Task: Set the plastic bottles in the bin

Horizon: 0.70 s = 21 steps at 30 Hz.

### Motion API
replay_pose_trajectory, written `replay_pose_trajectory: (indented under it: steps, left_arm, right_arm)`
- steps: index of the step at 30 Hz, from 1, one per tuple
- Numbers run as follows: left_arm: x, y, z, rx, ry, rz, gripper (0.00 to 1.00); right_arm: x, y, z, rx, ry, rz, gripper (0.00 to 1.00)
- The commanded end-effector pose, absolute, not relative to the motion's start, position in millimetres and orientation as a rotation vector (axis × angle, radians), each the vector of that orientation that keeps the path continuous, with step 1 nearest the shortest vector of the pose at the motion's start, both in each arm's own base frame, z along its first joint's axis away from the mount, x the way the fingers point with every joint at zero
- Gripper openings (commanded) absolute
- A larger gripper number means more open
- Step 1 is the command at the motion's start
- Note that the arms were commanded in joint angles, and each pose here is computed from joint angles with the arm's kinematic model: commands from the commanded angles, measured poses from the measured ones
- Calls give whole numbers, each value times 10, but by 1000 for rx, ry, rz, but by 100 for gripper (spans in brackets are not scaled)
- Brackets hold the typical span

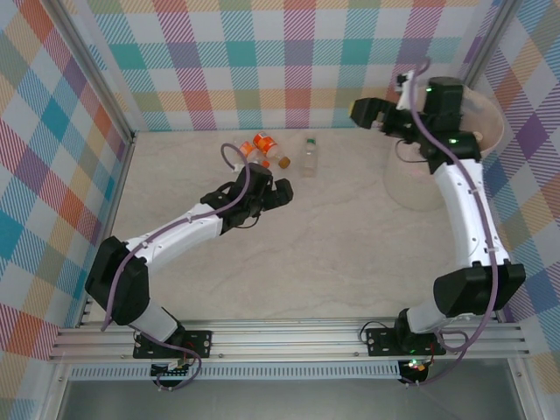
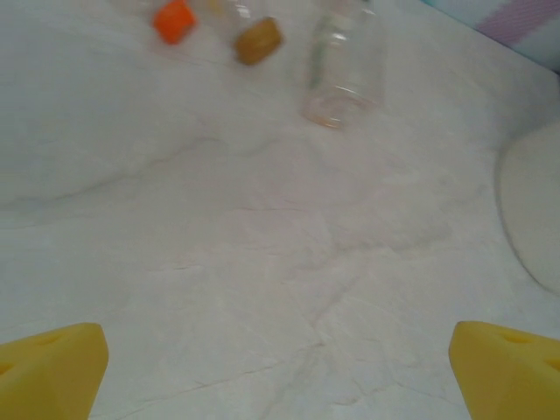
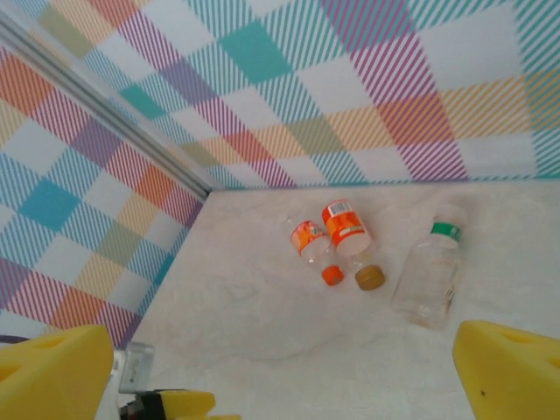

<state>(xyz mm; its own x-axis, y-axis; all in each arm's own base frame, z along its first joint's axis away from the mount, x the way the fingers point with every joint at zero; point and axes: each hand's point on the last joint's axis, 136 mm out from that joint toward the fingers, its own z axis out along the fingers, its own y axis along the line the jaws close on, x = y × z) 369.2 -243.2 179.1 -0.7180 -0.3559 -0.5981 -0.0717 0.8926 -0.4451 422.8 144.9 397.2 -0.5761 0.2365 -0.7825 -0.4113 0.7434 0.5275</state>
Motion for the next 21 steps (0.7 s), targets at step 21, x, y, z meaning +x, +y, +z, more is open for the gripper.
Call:
replay_pose_trajectory:
  steps: [21]
  left_arm:
    - [3568,-1804,1611,-550,2342,-363,100]
  right_arm:
    - [5604,2170,1298,73,2482,447,100]
